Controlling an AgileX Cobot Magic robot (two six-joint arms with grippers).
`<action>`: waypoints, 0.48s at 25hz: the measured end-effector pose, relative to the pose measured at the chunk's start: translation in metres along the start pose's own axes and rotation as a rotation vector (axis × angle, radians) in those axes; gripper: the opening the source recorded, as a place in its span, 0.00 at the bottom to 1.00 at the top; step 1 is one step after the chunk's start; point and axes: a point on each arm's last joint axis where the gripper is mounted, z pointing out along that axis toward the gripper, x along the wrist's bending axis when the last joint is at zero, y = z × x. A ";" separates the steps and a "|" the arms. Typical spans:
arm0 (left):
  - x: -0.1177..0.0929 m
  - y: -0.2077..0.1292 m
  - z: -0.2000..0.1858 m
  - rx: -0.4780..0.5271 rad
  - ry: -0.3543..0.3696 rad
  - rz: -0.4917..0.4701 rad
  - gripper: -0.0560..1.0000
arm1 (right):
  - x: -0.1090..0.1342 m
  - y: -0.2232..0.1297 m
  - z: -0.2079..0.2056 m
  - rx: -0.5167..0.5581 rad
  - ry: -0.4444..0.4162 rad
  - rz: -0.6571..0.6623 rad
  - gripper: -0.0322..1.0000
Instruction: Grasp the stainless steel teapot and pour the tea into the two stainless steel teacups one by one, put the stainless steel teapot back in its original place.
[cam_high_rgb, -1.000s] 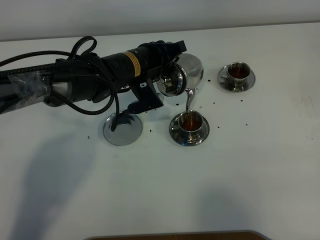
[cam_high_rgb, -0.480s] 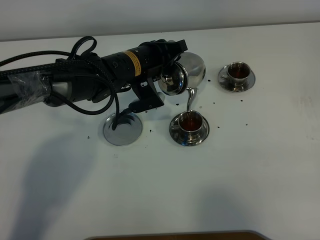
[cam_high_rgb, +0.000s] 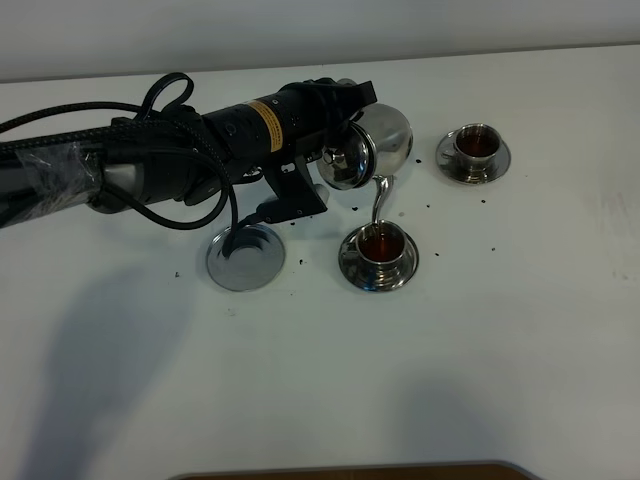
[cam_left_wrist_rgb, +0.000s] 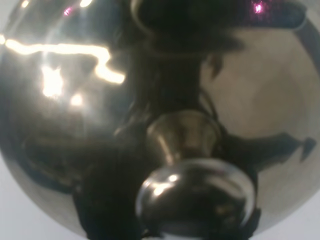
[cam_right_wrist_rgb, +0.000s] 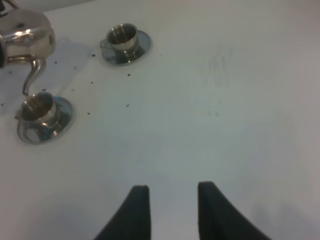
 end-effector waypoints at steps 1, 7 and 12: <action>0.000 0.000 0.000 0.001 0.002 0.007 0.28 | 0.000 0.000 0.000 0.000 0.000 0.000 0.27; 0.001 0.000 0.000 0.005 0.012 0.010 0.28 | 0.000 0.000 0.000 0.000 0.000 0.000 0.27; 0.002 -0.001 0.000 0.009 0.020 0.015 0.28 | 0.000 0.000 0.000 0.000 0.000 0.000 0.27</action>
